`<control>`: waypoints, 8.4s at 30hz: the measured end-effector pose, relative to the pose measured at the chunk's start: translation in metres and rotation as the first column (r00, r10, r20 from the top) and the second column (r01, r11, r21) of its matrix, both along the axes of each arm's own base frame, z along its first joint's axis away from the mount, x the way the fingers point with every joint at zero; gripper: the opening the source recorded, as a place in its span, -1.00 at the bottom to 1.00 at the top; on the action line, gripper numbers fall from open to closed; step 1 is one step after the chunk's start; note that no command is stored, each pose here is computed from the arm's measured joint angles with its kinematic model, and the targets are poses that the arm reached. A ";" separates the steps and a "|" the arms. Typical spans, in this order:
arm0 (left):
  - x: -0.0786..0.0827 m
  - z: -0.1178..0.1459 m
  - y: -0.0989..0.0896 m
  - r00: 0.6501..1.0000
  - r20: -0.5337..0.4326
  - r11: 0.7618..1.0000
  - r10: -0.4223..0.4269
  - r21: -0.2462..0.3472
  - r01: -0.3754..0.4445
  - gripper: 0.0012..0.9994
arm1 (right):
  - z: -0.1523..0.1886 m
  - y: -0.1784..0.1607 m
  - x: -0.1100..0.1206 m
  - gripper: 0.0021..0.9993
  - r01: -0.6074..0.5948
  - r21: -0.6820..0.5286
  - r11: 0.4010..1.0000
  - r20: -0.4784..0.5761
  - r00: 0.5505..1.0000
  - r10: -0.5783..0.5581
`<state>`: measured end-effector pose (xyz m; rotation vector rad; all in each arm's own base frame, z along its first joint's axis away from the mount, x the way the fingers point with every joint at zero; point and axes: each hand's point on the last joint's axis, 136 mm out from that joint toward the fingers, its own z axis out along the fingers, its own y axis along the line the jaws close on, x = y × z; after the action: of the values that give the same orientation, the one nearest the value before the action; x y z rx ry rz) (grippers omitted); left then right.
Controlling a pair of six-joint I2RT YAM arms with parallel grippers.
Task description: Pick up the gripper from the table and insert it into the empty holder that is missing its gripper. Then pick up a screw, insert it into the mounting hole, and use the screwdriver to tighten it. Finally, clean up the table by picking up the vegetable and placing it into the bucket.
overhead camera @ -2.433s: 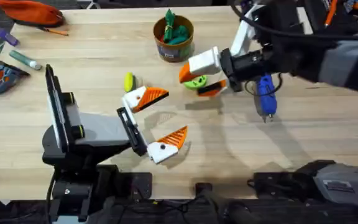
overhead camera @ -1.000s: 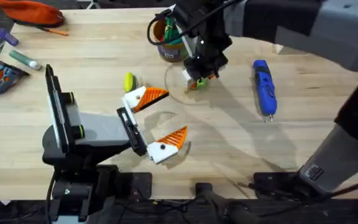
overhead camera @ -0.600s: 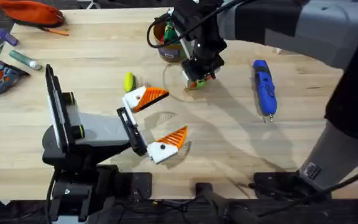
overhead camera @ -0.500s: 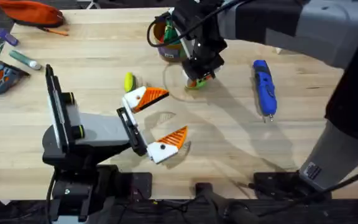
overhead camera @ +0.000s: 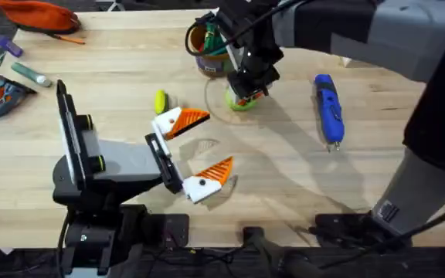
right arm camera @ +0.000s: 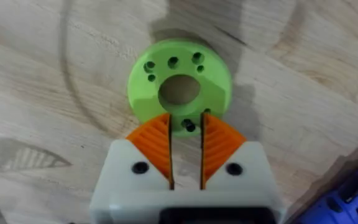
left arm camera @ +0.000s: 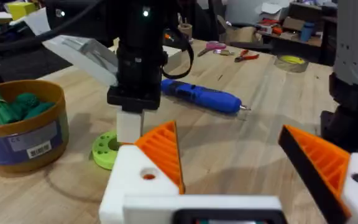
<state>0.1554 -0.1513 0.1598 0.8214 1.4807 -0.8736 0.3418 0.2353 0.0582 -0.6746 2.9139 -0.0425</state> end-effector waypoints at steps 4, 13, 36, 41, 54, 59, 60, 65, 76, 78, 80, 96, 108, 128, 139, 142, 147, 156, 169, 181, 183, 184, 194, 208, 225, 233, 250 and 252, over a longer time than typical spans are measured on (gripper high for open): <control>0.000 0.000 0.000 1.000 0.000 1.000 0.000 0.000 0.000 0.98 | -0.001 0.002 -0.001 -0.68 -0.002 0.005 1.000 -0.004 1.000 0.002; 0.000 0.000 0.000 1.000 0.000 1.000 0.000 0.000 0.000 0.97 | -0.001 0.000 -0.001 -0.99 0.000 0.002 1.000 -0.009 1.000 0.000; 0.000 0.000 0.000 1.000 0.000 1.000 0.000 0.000 0.000 0.97 | 0.007 -0.001 -0.002 -0.99 0.000 -0.008 1.000 -0.016 1.000 0.000; 0.000 0.000 0.000 1.000 0.000 1.000 0.000 0.000 0.000 0.97 | 0.032 0.004 0.005 -0.99 0.000 0.015 1.000 0.015 1.000 0.000; 0.000 0.000 0.000 1.000 0.000 1.000 0.000 0.000 0.000 0.97 | 0.127 0.002 0.000 -0.99 -0.013 0.080 0.997 0.111 0.994 0.004; 0.000 0.000 0.000 1.000 0.000 1.000 0.000 0.000 0.000 0.97 | 0.169 0.007 -0.017 -0.99 -0.061 0.087 0.994 0.133 0.990 0.049; 0.000 0.000 0.000 1.000 0.000 1.000 0.000 0.000 0.000 0.97 | 0.177 0.011 -0.020 -0.99 -0.075 0.093 0.993 0.145 0.988 0.061; 0.000 0.000 0.000 1.000 0.000 1.000 0.000 0.000 0.000 0.97 | 0.206 0.040 -0.044 -0.99 -0.183 0.121 0.976 0.194 0.968 0.158; 0.000 0.000 0.000 1.000 0.000 1.000 0.000 0.000 0.000 0.98 | 0.208 0.098 -0.118 -0.99 -0.418 0.112 0.902 0.190 0.900 0.393; 0.000 0.000 0.000 1.000 0.000 1.000 0.000 0.000 0.000 0.97 | 0.208 0.103 -0.125 -0.99 -0.440 0.111 0.891 0.190 0.890 0.415; 0.000 0.000 0.000 1.000 0.000 1.000 0.000 0.000 0.000 0.98 | 0.207 0.107 -0.131 -0.99 -0.460 0.110 0.881 0.190 0.880 0.436; 0.000 0.000 0.000 1.000 0.000 1.000 0.000 0.000 0.000 0.97 | 0.187 0.137 -0.136 -0.99 -0.572 0.110 0.813 0.137 0.819 0.557; 0.000 0.000 0.000 1.000 0.000 1.000 0.000 0.000 0.000 0.97 | 0.185 0.149 -0.142 -0.99 -0.609 0.112 0.785 0.150 0.791 0.593; 0.000 0.000 0.000 1.000 -0.004 1.000 0.000 -0.002 0.000 0.97 | 0.167 0.159 -0.139 -0.99 -0.625 0.096 0.774 0.127 0.779 0.614; 0.000 0.000 0.000 1.000 -0.005 1.000 0.000 -0.002 0.000 0.97 | 0.166 0.162 -0.137 -0.99 -0.628 0.098 0.772 0.135 0.777 0.615; 0.000 0.000 0.000 1.000 -0.008 1.000 0.000 -0.004 0.000 0.97 | 0.166 0.164 -0.136 -0.99 -0.628 0.099 0.772 0.137 0.777 0.615; 0.000 0.000 0.000 1.000 -0.011 1.000 -0.002 -0.006 0.002 0.98 | 0.165 0.166 -0.135 -0.99 -0.629 0.099 0.771 0.139 0.776 0.615; 0.000 0.000 0.000 1.000 -0.006 1.000 -0.002 -0.004 0.002 0.98 | 0.167 0.162 -0.137 -0.99 -0.632 0.093 0.770 0.128 0.774 0.620; 0.000 0.000 0.000 1.000 -0.004 1.000 -0.002 -0.002 0.002 0.98 | 0.169 0.163 -0.137 -0.99 -0.634 0.094 0.768 0.132 0.772 0.621; 0.000 -0.001 0.000 1.000 -0.021 1.000 -0.001 -0.009 0.001 0.97 | 0.154 0.164 -0.135 -0.99 -0.631 0.076 0.772 0.094 0.775 0.625; 0.000 -0.001 0.000 1.000 -0.020 1.000 -0.002 -0.008 0.002 0.97 | 0.154 0.164 -0.135 -0.99 -0.631 0.077 0.772 0.096 0.776 0.624; 0.000 -0.001 0.000 1.000 -0.020 1.000 -0.002 -0.008 0.002 0.97 | 0.154 0.164 -0.135 -0.99 -0.631 0.077 0.772 0.096 0.776 0.624; 0.000 -0.001 0.000 1.000 -0.020 1.000 -0.002 -0.008 0.002 0.97 | 0.154 0.164 -0.135 -0.99 -0.631 0.078 0.772 0.096 0.776 0.624; 0.000 -0.001 0.000 1.000 -0.020 1.000 -0.002 -0.008 0.002 0.98 | 0.154 0.164 -0.135 -0.99 -0.631 0.077 0.772 0.096 0.776 0.624; 0.000 -0.001 0.000 1.000 -0.020 1.000 -0.002 -0.008 0.002 0.97 | 0.155 0.164 -0.135 -0.99 -0.631 0.077 0.772 0.096 0.776 0.624; 0.000 -0.001 0.000 1.000 -0.020 1.000 -0.002 -0.008 0.002 0.98 | 0.155 0.164 -0.135 -0.99 -0.631 0.078 0.772 0.096 0.776 0.624; 0.000 -0.001 0.000 1.000 -0.019 1.000 -0.003 -0.008 0.003 0.97 | 0.155 0.161 -0.129 -0.28 -0.624 0.057 0.779 0.107 0.780 0.617; 0.000 -0.001 0.000 1.000 -0.021 1.000 -0.003 -0.008 0.002 0.97 | 0.155 0.157 -0.121 0.14 -0.611 0.044 0.790 0.115 0.789 0.604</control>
<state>0.1551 -0.1516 0.1590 0.8106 1.4934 -0.8919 0.2205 0.3927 0.2137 -1.5142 2.4477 0.1121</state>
